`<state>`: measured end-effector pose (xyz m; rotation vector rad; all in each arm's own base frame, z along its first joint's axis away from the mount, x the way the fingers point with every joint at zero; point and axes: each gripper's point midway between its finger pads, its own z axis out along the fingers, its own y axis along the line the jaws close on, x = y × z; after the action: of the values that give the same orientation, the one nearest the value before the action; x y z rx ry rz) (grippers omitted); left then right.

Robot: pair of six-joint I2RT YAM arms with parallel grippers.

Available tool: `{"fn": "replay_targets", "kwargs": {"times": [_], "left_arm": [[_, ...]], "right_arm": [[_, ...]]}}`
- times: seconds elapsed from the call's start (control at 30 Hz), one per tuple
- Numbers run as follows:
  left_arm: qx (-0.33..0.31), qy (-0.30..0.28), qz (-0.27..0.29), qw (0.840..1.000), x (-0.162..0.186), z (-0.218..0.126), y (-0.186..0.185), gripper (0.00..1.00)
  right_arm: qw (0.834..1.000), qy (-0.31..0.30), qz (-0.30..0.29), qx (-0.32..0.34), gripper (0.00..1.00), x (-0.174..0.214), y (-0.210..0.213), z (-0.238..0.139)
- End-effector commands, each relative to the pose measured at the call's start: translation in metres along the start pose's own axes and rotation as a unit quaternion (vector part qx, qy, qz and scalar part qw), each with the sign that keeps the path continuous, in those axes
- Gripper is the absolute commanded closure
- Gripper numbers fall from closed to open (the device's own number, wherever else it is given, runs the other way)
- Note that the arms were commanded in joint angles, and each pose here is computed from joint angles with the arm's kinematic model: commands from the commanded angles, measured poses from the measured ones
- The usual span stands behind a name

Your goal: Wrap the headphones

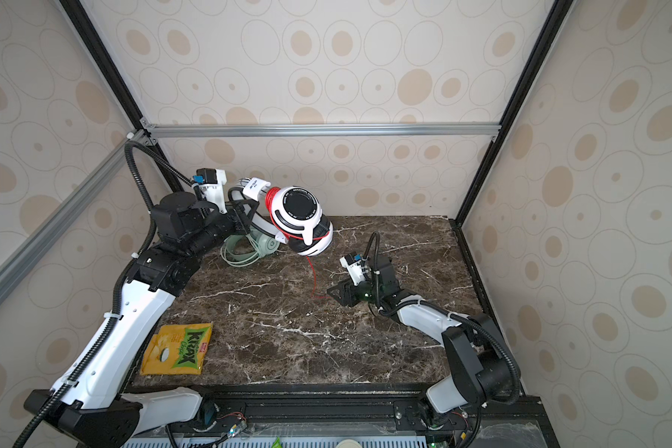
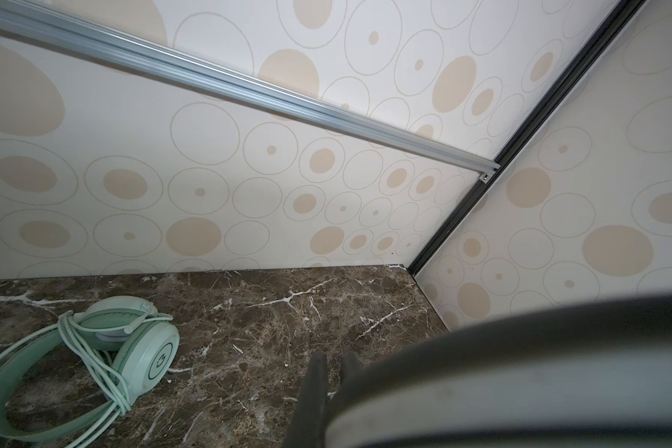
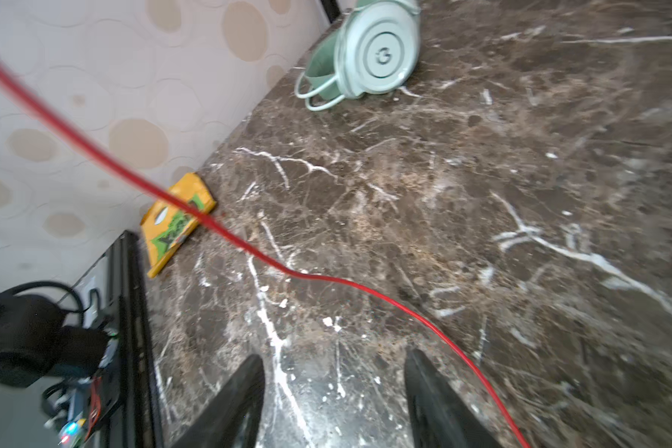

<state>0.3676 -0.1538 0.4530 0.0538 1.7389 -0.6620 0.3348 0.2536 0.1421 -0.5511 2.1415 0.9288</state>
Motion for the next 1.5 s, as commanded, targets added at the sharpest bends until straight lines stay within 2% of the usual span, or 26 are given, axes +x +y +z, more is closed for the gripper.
{"fn": "replay_targets", "kwargs": {"times": [0.0,0.13,0.3,0.47,0.57,0.67,0.77,0.9,1.23,1.3,1.4,1.47], "left_arm": [[0.031,-0.067,-0.007,0.997,-0.039,-0.019,-0.018,1.00],[0.034,-0.064,-0.011,0.997,-0.037,-0.016,-0.017,1.00],[0.045,-0.056,-0.023,0.997,-0.035,-0.012,-0.016,1.00],[0.041,-0.059,-0.026,0.997,-0.037,-0.013,-0.012,1.00],[0.041,-0.063,-0.026,0.997,-0.039,-0.015,-0.012,1.00],[0.035,-0.067,-0.024,0.997,-0.040,-0.016,-0.009,1.00],[0.033,-0.066,-0.026,0.997,-0.040,-0.016,-0.008,1.00],[0.037,-0.067,-0.027,0.997,-0.041,-0.018,-0.009,1.00],[0.037,-0.070,-0.034,0.996,-0.043,-0.019,-0.005,1.00],[0.035,-0.071,-0.035,0.996,-0.044,-0.018,-0.003,1.00],[0.035,-0.073,-0.036,0.996,-0.045,-0.019,-0.001,1.00],[0.034,-0.072,-0.037,0.996,-0.045,-0.018,0.000,1.00]], "right_arm": [[0.983,-0.005,0.100,0.155,0.41,0.000,-0.056,-0.018],[0.937,-0.038,0.240,0.251,0.40,0.019,-0.105,-0.056],[0.909,-0.025,0.306,0.284,0.36,0.026,-0.116,-0.066],[0.852,0.019,0.392,0.346,0.30,0.038,-0.136,-0.066],[0.824,0.035,0.426,0.372,0.26,0.041,-0.143,-0.063],[0.810,0.042,0.445,0.380,0.23,0.039,-0.148,-0.056],[0.797,0.055,0.454,0.395,0.23,0.040,-0.155,-0.049],[0.764,0.084,0.472,0.432,0.25,0.053,-0.164,-0.047],[0.761,0.103,0.445,0.461,0.42,0.065,-0.191,-0.030],[0.762,0.109,0.435,0.467,0.50,0.068,-0.195,-0.028],[0.769,0.118,0.418,0.469,0.67,0.069,-0.200,-0.024],[0.777,0.124,0.405,0.466,0.73,0.069,-0.202,-0.021]]}}
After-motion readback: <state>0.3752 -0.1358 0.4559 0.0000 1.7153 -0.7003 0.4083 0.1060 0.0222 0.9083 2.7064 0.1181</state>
